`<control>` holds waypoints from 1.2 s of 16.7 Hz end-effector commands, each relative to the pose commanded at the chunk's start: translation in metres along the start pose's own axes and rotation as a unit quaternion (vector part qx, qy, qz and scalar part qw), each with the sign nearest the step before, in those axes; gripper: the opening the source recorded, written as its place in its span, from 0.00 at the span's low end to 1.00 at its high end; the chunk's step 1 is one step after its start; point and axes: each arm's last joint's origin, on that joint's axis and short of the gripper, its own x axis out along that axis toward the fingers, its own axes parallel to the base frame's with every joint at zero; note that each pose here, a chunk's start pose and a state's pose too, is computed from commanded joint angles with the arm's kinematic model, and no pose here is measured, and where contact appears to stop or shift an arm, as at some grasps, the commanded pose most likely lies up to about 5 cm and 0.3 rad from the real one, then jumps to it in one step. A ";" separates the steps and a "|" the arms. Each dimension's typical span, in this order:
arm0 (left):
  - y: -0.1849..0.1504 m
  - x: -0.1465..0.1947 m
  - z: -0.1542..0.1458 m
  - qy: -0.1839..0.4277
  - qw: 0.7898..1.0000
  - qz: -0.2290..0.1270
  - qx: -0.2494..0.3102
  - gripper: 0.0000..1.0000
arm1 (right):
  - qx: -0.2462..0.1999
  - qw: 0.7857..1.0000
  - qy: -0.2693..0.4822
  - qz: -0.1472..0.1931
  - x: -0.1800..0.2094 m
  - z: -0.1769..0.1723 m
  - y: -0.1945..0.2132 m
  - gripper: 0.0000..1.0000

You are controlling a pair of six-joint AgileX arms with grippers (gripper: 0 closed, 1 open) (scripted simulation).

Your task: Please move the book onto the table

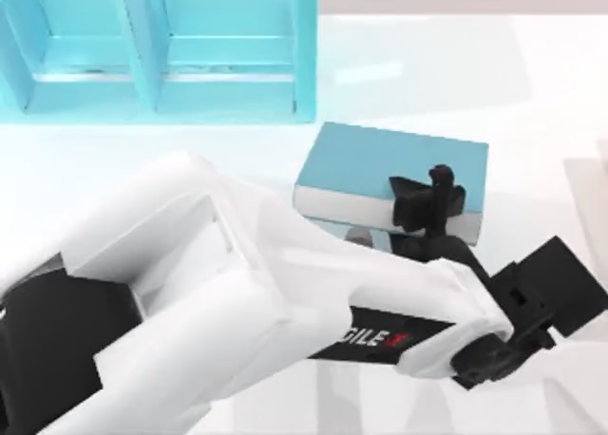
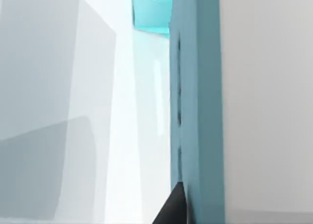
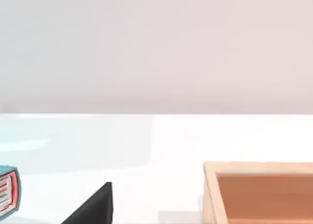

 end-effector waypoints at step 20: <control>0.000 0.000 0.000 0.000 1.000 0.000 0.000 1.00 | 0.000 1.000 0.000 0.000 0.000 0.000 0.000 1.00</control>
